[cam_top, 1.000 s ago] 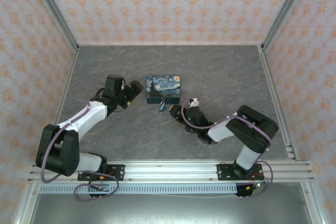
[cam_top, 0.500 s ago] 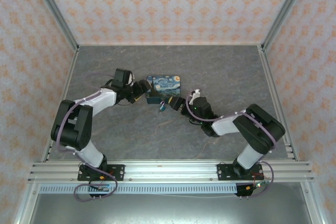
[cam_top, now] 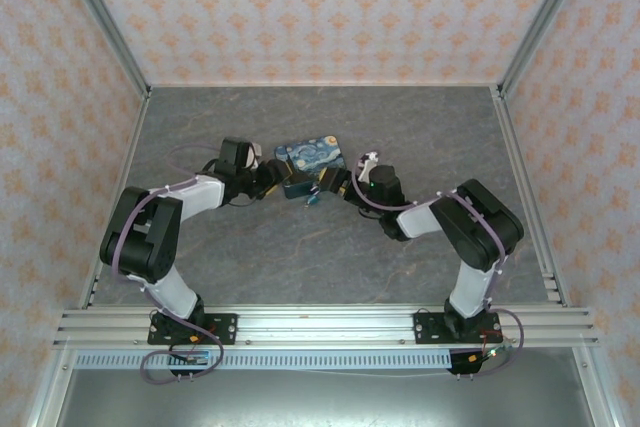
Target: Unlock the padlock with the key
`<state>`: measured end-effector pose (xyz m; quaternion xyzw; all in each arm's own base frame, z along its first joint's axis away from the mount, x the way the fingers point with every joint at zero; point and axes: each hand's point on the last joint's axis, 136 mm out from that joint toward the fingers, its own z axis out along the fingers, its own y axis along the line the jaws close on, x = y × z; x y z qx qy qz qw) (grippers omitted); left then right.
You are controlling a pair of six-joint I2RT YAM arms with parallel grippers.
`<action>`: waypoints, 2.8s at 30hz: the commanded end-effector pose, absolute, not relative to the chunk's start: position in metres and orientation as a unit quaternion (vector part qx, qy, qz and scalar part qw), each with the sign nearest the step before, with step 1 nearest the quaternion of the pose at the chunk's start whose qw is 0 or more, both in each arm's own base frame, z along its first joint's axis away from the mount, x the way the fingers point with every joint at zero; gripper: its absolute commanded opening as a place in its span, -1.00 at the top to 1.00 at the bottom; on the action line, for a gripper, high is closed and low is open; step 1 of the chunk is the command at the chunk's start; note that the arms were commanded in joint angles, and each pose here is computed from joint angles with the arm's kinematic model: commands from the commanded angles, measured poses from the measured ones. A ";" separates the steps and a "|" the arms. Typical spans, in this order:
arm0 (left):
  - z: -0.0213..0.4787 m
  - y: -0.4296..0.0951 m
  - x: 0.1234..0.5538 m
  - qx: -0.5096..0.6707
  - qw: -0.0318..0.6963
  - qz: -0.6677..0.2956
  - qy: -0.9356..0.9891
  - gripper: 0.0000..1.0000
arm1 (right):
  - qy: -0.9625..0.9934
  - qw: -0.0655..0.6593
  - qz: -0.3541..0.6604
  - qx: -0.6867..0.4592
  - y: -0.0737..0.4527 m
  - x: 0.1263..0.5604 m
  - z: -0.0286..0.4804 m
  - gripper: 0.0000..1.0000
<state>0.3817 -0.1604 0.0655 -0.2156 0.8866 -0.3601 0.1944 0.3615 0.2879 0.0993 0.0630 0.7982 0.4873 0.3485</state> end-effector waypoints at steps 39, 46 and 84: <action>0.035 -0.152 0.336 -0.263 0.150 -0.301 0.904 -0.30 | 0.756 0.353 0.548 -0.061 0.337 0.339 0.087 -0.19; 0.035 -0.151 0.336 -0.262 0.150 -0.298 0.906 -0.30 | 0.759 0.353 0.543 -0.063 0.333 0.335 0.086 0.01; 0.037 -0.151 0.336 -0.261 0.148 -0.295 0.907 -0.29 | 0.791 0.343 0.505 -0.040 0.319 0.344 0.059 0.16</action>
